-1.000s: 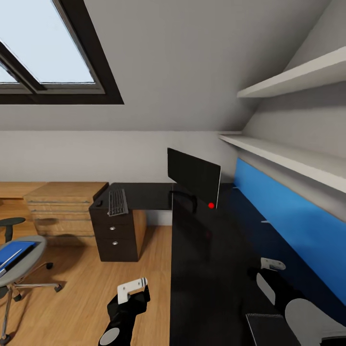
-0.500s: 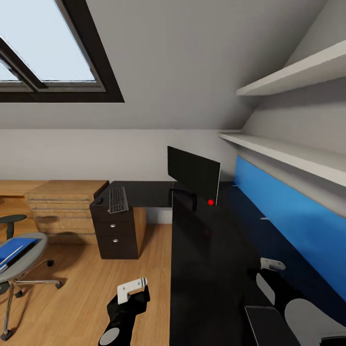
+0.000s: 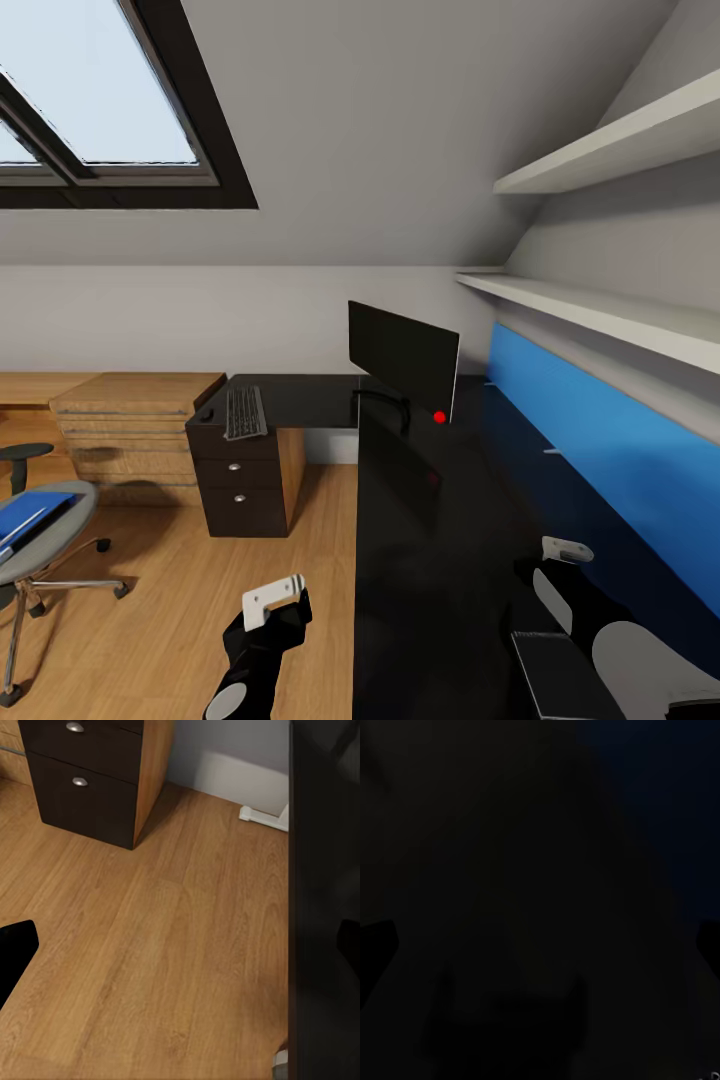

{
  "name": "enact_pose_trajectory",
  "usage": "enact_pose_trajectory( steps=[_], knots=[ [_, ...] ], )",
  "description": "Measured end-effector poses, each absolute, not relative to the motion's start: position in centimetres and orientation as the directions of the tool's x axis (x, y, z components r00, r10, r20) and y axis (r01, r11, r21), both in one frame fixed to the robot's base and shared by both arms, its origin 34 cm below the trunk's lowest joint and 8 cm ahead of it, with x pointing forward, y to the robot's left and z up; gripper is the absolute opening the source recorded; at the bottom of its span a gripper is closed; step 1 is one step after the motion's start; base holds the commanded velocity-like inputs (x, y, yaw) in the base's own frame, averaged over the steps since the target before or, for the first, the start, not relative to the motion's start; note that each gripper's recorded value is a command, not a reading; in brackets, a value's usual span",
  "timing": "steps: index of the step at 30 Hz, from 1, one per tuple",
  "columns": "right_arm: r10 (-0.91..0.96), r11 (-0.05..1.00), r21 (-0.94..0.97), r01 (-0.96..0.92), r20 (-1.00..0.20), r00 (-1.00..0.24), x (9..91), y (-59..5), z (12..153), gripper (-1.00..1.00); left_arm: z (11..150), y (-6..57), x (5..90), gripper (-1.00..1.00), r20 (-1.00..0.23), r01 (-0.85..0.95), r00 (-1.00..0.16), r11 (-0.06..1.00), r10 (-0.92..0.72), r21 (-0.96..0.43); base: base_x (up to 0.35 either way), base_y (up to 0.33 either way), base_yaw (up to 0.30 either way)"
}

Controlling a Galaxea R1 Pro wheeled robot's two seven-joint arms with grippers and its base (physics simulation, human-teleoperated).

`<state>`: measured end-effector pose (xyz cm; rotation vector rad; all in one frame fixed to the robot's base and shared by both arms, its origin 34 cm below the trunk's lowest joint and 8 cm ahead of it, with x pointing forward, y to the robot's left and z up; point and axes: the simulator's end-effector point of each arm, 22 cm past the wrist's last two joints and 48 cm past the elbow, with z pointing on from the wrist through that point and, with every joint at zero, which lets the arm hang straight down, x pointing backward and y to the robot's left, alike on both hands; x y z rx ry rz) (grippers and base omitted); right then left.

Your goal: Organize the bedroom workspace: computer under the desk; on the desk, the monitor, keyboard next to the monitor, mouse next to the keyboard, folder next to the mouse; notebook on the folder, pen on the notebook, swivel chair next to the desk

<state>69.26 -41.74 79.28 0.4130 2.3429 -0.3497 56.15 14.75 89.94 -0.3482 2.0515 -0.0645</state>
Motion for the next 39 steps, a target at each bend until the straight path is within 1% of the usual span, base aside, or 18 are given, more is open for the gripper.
enact_pose_trajectory(
  steps=[39],
  knots=[
    [0.188,0.913,-0.135,0.386,-0.699,-0.69,69.5,-41.7,74.6,1.0,85.4,14.9,56.5,1.0,-0.855,-0.225,-0.433,0.953,-0.284,-0.203,0.0,0.0,0.0]
  ],
)
